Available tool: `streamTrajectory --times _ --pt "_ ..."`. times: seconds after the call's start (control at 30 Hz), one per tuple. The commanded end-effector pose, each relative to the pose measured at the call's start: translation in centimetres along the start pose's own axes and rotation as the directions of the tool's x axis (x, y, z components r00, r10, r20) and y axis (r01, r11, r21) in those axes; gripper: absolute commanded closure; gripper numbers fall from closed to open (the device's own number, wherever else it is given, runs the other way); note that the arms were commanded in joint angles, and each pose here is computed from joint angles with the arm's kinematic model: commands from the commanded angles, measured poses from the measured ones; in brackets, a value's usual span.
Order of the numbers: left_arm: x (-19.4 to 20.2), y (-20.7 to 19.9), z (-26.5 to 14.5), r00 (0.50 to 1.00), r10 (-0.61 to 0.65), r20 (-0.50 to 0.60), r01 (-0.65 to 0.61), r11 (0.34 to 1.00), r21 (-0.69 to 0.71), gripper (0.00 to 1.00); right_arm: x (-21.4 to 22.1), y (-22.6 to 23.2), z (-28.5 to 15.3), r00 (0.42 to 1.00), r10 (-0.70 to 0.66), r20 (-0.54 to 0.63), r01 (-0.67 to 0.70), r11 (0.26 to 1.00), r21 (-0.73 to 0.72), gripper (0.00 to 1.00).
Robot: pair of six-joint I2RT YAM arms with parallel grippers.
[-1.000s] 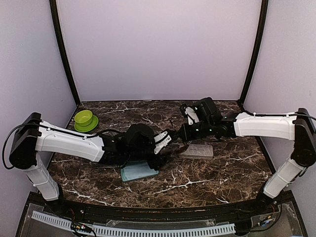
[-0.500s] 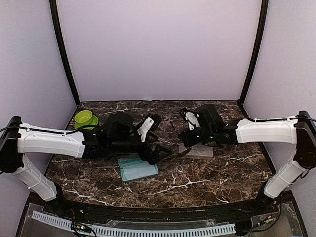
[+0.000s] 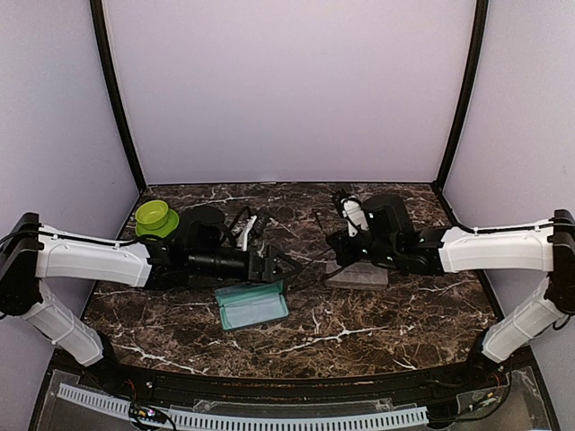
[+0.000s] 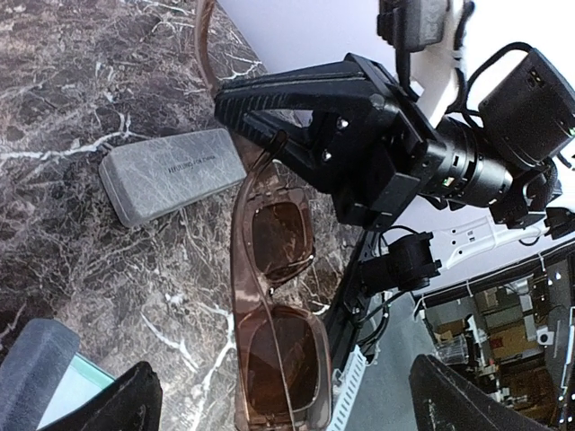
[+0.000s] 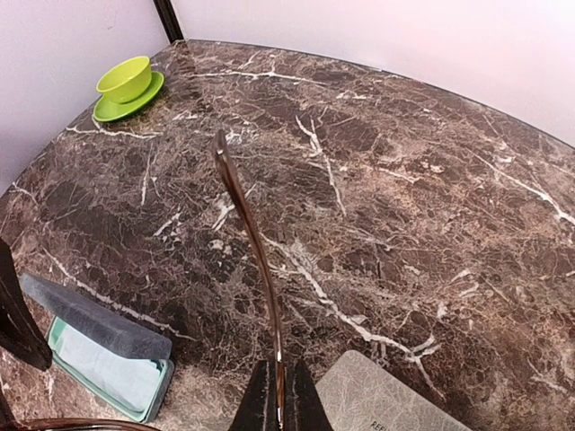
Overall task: Organize the sunglasses
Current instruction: Pass from the right arm to the left
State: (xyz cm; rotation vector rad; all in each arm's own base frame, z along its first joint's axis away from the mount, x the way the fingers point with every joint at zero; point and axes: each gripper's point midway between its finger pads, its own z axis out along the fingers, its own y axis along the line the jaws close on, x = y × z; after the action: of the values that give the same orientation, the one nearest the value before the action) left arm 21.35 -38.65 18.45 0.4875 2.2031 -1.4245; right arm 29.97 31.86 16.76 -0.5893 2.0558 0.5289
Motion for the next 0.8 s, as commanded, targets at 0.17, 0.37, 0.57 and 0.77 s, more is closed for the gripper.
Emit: streamTrajectory --times 0.17,0.37,0.57,0.77 --pt "-0.1 -1.0 1.2 0.990 -0.135 -0.045 0.137 0.989 0.050 0.02 -4.2 0.4 -2.4 0.984 0.030 0.174 -0.031 1.000 0.002 1.00" --pt "0.4 -1.6 2.2 0.976 -0.191 -0.100 0.202 0.974 0.107 0.10 -4.3 0.1 -2.6 0.981 0.040 0.190 -0.044 0.999 0.014 1.00" --pt "0.5 -2.3 2.5 0.969 -0.210 -0.127 0.228 0.962 0.149 0.20 -4.3 0.0 -2.8 0.979 0.036 0.200 -0.043 0.999 0.027 1.00" --pt "0.7 -2.6 2.8 0.964 -0.222 -0.149 0.247 0.953 0.175 0.31 -4.2 -0.1 -2.9 0.978 0.025 0.205 -0.033 0.999 0.038 1.00"
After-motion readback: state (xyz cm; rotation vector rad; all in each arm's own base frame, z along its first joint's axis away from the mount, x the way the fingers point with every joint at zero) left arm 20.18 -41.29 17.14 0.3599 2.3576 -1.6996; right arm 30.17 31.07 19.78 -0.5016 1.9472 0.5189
